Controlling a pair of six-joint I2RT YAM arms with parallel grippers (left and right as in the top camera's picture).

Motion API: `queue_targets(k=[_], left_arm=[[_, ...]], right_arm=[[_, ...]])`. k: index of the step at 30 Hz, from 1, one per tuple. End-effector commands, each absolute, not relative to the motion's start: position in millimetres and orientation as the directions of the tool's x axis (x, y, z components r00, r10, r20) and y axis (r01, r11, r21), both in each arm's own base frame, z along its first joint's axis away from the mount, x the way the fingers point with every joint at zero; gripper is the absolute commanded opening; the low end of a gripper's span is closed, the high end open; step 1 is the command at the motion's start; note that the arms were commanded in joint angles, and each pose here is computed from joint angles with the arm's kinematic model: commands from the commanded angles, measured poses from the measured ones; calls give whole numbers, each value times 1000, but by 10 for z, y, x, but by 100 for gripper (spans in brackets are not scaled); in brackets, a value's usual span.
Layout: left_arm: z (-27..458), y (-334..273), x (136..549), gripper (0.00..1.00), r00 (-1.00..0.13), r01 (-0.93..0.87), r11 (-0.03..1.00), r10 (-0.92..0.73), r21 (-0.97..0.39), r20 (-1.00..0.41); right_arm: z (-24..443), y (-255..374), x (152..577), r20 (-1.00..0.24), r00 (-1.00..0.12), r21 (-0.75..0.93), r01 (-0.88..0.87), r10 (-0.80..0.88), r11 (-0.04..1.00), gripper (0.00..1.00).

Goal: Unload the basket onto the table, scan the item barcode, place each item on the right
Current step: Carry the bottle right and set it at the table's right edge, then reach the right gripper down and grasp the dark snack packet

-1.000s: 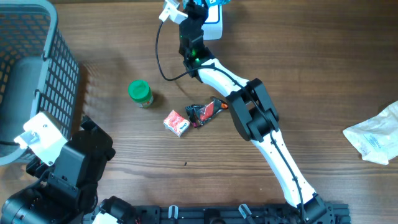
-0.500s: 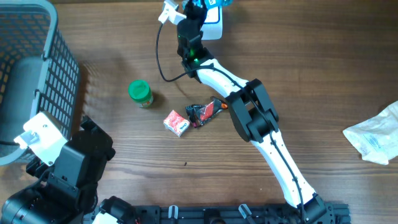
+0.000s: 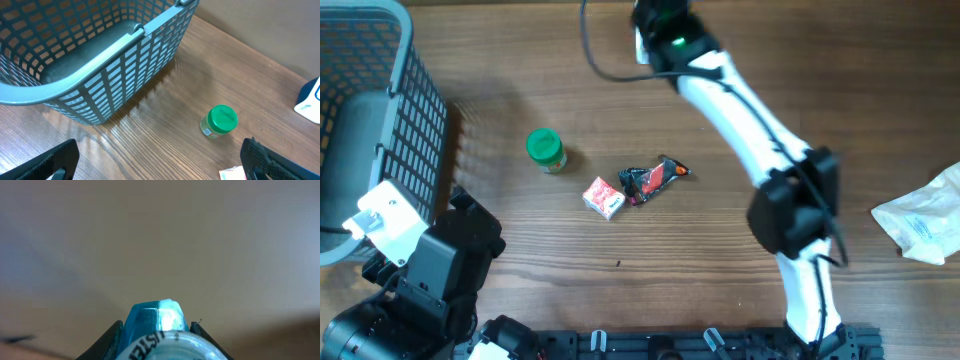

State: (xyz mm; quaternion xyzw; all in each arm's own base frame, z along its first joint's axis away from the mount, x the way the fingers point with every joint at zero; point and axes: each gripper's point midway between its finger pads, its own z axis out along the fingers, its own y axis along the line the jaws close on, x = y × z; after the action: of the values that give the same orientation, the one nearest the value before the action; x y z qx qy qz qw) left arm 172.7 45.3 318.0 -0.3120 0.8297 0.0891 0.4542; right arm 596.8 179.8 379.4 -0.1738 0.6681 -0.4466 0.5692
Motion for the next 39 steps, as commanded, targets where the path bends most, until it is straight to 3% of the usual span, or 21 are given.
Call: queue_targets(k=[1,4,8,13,18,30,39], left_arm=[[3200,469,1727,100,-373,-614,774,-456,-154,-808],[3200,469,1727,100,-373,-614,774,-456,-154,-808],[3200,469,1727,100,-373,-614,774,-456,-154,-808],[3200,469,1727,100,-373,-614,774,-456,-154,-808],[3200,469,1727,100,-373,-614,774,-456,-154,-808],[3200,469,1727,100,-373,-614,774,-456,-154,-808],[3200,469,1727,100,-373,-614,774,-456,-154,-808]], right_arm=[[4231,757,5604,-812,-381,-582,579,-442,571,13],[3892,290,5540,-804,-490,-592,603,-338,535,13],[3198,148,5568,-747,-610,-595,436,-264,675,13],[2536,-362,5271,-718,-692,-400,505,81,765,13],[2188,-1195,4902,-617,-692,-293,644,374,707,15],[1576,-3143,3990,-495,-446,-118,885,745,451,17],[1030,-3662,3353,-436,-338,-132,941,834,312,28]])
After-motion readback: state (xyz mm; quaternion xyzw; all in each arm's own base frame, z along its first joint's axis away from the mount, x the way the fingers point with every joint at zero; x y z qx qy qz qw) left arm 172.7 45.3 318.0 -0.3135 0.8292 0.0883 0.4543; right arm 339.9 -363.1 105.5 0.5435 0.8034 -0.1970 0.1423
